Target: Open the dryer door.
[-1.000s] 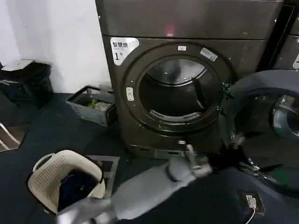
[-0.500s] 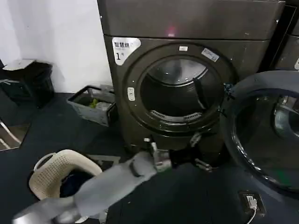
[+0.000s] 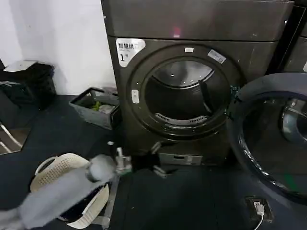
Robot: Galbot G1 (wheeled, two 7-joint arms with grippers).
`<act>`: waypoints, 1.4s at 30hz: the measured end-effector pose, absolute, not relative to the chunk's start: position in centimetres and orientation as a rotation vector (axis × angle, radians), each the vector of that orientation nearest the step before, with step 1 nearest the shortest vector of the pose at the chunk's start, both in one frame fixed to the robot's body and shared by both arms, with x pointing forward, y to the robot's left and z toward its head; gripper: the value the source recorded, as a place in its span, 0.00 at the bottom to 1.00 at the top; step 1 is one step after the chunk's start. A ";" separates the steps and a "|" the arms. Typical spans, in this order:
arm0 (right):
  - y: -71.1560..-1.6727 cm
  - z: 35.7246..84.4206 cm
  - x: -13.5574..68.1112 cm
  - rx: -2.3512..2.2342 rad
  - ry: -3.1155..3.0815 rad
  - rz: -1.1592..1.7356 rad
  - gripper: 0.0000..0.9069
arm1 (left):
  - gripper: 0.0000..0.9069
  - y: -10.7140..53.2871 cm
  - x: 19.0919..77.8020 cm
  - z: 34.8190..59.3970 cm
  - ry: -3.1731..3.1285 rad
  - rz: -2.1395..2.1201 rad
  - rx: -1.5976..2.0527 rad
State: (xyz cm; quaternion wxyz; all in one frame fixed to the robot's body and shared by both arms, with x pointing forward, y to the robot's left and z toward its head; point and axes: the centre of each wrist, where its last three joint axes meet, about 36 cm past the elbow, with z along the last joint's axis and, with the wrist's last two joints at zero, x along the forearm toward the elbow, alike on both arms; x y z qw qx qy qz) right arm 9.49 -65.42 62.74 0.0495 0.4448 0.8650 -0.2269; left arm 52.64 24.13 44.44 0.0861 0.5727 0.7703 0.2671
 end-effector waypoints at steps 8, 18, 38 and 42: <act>-65.8 62.8 9.9 1.353 2.637 -0.691 1.00 | 1.00 29.9 51.5 46.3 2.385 1.104 1.772; -66.2 62.7 9.9 1.369 2.635 -0.696 1.00 | 1.00 37.4 49.4 47.7 2.457 1.442 1.758; -66.0 62.1 10.8 1.358 2.645 -0.701 1.00 | 1.00 48.4 45.1 53.6 2.413 2.075 1.654; -66.0 62.0 10.7 1.364 2.642 -0.694 1.00 | 1.00 49.9 44.9 54.2 2.384 2.163 1.652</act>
